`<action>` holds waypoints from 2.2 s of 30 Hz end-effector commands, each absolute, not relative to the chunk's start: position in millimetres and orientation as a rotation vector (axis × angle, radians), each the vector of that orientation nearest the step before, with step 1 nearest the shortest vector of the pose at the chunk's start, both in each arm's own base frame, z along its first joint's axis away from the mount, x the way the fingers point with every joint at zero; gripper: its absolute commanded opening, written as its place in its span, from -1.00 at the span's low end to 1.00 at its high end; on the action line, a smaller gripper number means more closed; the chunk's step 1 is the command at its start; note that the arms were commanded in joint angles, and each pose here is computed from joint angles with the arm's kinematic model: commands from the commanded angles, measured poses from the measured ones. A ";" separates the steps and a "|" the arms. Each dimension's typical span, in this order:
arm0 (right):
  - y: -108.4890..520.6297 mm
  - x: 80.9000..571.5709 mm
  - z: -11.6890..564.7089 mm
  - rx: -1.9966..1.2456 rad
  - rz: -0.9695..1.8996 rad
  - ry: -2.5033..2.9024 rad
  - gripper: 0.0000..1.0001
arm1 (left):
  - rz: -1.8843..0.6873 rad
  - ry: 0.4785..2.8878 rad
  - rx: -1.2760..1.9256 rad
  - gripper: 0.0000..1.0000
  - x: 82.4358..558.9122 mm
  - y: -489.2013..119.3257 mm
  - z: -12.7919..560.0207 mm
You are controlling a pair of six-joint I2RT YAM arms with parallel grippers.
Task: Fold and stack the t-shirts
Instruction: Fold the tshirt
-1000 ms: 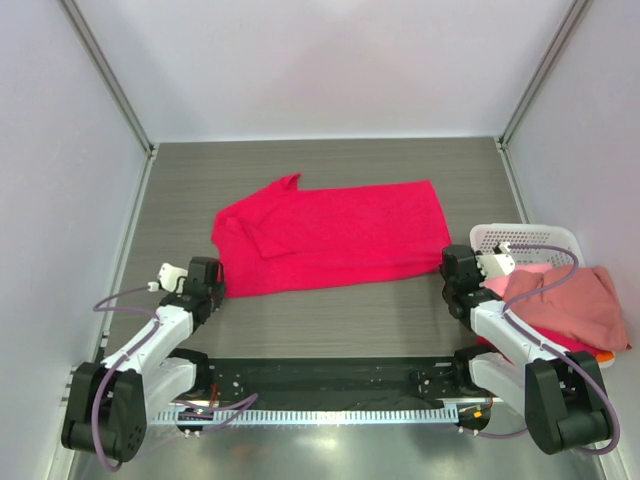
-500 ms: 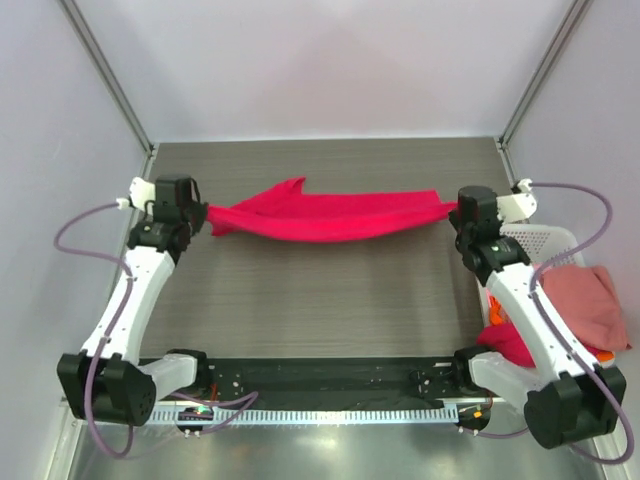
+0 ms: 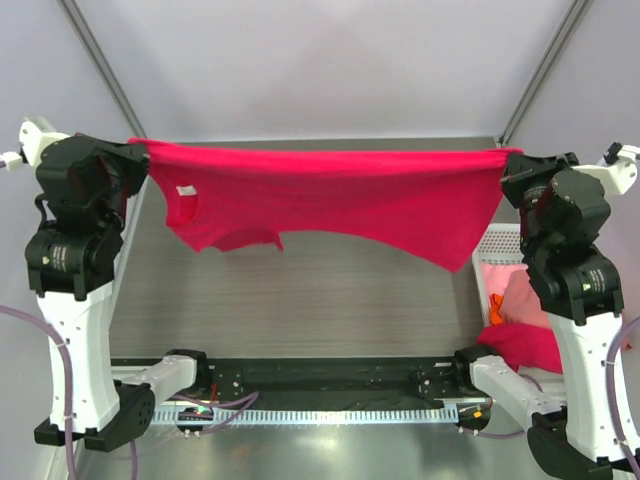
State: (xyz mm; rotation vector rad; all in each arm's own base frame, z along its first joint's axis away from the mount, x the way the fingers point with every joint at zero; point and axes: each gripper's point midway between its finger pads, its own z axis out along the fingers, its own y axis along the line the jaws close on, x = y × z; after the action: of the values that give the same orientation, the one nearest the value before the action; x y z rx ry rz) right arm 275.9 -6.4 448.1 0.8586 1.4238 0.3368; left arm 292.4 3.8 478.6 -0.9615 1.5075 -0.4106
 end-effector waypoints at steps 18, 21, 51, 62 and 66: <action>25.9 432.4 431.0 0.821 0.382 1.647 -0.98 | -0.391 1.635 -0.993 -1.00 463.1 33.2 457.1; 23.6 451.5 436.9 0.842 0.432 1.636 -0.98 | -0.458 1.578 -0.971 -1.00 479.4 35.5 474.9; 1.6 329.9 129.6 1.061 0.365 1.932 -0.98 | -0.403 1.773 -1.293 -1.00 328.5 24.4 153.3; 6.7 252.7 91.9 1.087 0.479 1.776 -0.32 | -0.367 1.787 -1.327 -0.60 251.5 19.5 83.1; 7.7 248.0 117.6 0.974 0.503 1.700 0.12 | -0.424 1.711 -1.181 0.71 247.1 15.7 118.9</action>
State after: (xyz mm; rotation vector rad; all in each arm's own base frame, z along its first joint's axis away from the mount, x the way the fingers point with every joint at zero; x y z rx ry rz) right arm 247.9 12.3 104.9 1.0142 1.7438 0.5193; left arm 244.9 13.6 88.9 -1.2780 1.7897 -0.3979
